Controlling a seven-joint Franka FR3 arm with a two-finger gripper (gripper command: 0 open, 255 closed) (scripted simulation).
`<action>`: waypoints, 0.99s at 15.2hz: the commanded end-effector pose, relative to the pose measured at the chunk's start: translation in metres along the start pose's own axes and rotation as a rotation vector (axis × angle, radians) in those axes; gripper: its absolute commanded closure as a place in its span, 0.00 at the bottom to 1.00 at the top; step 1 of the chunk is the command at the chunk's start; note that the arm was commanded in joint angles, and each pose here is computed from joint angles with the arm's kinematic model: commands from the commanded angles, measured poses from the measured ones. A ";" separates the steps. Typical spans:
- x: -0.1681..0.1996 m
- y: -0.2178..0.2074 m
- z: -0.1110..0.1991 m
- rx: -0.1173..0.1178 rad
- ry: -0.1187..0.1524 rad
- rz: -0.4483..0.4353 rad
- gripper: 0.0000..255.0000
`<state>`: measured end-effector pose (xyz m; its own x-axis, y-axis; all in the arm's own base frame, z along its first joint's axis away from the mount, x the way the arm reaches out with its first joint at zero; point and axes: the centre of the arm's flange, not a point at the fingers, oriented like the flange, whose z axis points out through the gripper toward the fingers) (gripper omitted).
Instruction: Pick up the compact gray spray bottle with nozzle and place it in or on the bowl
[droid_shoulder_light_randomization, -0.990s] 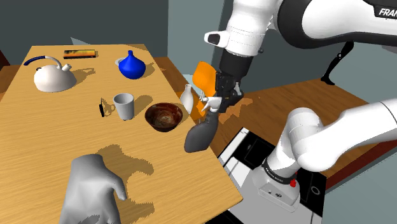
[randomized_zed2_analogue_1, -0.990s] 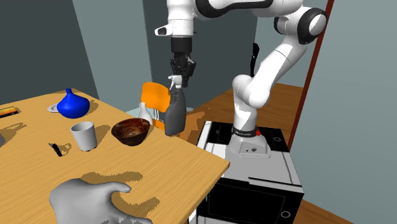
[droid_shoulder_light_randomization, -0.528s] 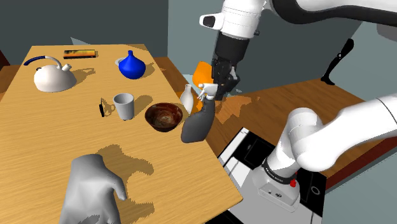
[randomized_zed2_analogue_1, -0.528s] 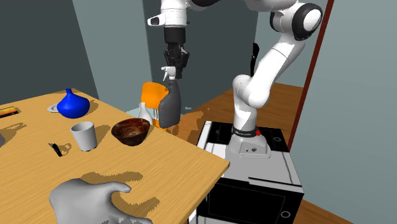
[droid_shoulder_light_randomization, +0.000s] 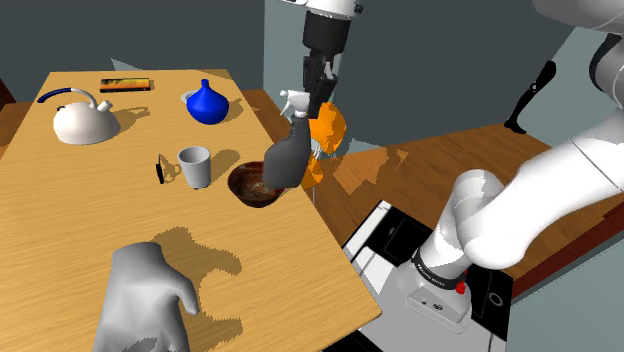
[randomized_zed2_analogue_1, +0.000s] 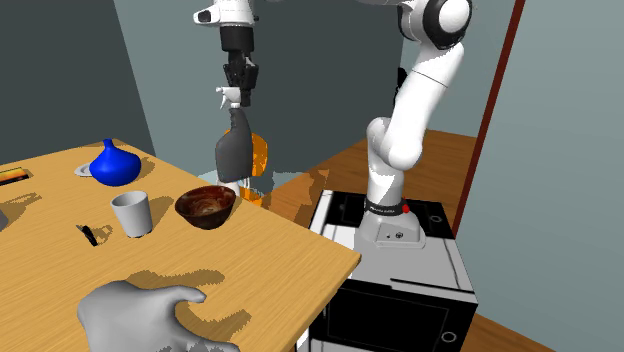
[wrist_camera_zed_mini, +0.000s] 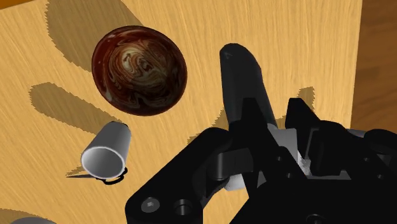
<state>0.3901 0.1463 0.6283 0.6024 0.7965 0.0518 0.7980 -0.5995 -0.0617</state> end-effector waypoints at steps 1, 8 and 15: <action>0.012 0.022 -0.008 0.000 0.000 0.000 1.00; 0.052 0.100 -0.039 0.000 0.000 0.000 1.00; 0.077 0.150 -0.042 0.000 0.000 0.000 1.00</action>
<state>0.5546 0.1145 0.6691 0.6027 0.7963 0.0511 0.7977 -0.5998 -0.0620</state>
